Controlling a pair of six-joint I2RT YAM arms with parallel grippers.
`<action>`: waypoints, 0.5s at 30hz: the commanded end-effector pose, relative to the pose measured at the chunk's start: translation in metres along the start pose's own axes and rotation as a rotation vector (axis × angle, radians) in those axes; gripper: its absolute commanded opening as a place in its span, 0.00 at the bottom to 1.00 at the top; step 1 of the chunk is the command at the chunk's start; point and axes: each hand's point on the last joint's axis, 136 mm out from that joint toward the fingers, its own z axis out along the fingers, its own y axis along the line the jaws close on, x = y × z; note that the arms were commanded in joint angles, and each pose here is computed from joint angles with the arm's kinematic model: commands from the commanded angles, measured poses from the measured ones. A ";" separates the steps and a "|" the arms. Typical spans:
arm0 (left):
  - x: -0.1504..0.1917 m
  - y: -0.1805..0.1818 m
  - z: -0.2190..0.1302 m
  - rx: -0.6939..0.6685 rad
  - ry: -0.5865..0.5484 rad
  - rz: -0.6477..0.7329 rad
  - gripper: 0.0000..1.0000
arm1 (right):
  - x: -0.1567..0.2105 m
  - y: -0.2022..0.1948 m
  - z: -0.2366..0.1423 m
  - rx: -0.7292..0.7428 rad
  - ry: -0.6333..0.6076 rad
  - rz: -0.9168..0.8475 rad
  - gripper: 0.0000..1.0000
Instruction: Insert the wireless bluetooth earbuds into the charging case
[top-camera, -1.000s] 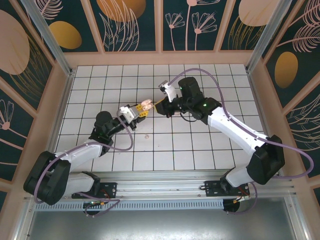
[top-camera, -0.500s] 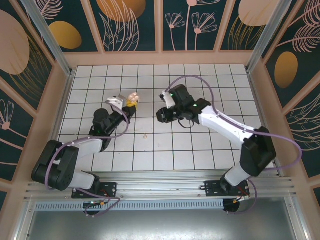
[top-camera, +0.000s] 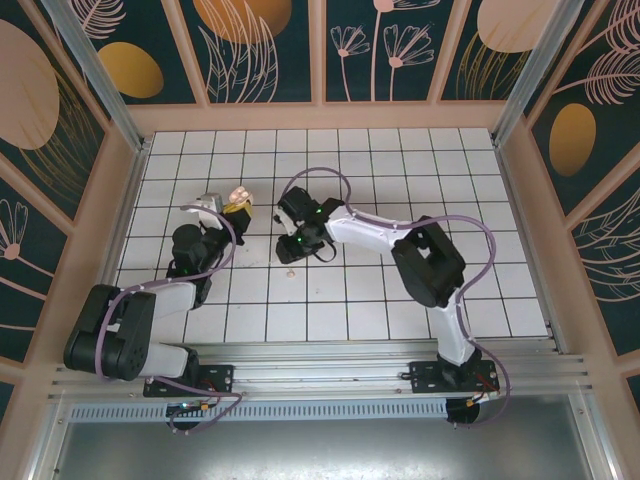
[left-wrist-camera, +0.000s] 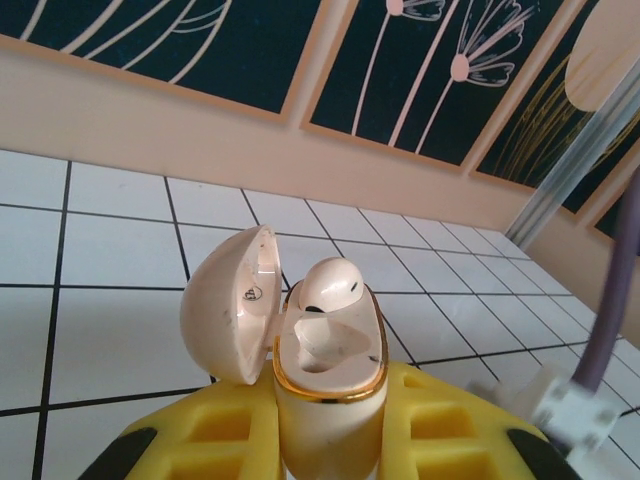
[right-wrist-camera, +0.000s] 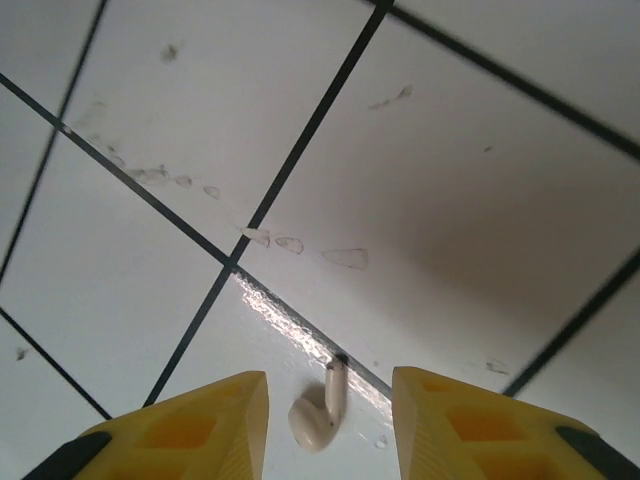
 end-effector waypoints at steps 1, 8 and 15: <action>-0.016 0.002 -0.002 -0.018 -0.056 -0.017 0.18 | 0.000 0.000 0.001 0.033 0.022 0.008 0.38; -0.017 0.005 -0.001 -0.031 -0.060 -0.018 0.18 | 0.011 0.009 0.018 0.000 0.074 0.008 0.38; -0.019 0.003 -0.002 -0.024 -0.064 -0.004 0.18 | 0.015 0.007 0.025 0.029 0.095 0.007 0.38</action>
